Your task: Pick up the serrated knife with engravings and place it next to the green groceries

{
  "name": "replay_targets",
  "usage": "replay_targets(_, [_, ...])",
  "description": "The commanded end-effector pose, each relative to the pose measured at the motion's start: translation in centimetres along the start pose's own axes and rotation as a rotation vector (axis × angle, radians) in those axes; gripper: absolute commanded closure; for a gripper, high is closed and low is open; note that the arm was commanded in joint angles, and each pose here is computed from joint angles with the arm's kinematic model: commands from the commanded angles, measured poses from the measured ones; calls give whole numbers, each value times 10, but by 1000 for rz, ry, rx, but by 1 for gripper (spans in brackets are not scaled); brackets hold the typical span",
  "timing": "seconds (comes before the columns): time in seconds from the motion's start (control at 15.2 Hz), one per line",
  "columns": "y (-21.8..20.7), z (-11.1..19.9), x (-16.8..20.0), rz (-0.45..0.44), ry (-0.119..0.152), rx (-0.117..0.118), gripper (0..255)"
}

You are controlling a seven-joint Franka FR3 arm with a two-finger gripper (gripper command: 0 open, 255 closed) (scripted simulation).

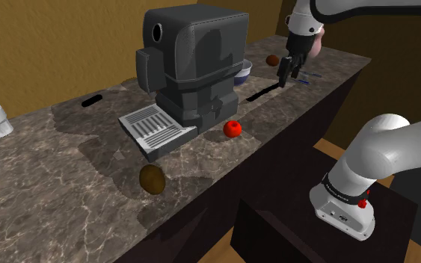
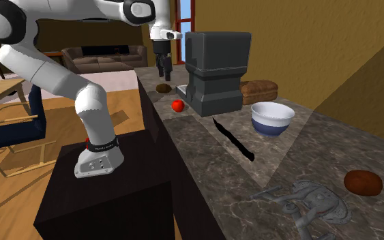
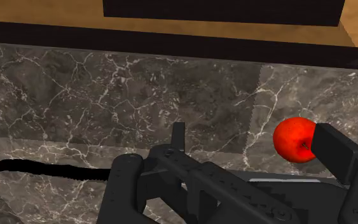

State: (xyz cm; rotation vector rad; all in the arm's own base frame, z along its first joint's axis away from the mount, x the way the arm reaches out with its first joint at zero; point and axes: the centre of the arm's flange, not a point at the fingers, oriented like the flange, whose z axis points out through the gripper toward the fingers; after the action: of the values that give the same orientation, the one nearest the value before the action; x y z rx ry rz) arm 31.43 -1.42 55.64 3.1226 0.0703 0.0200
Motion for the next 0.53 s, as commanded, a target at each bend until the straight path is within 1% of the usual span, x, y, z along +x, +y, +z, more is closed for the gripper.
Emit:
replay_targets(0.0, [0,0,0,0,0,0,0])
replay_targets(0.46, [83,41,9,-347,2,11,0])
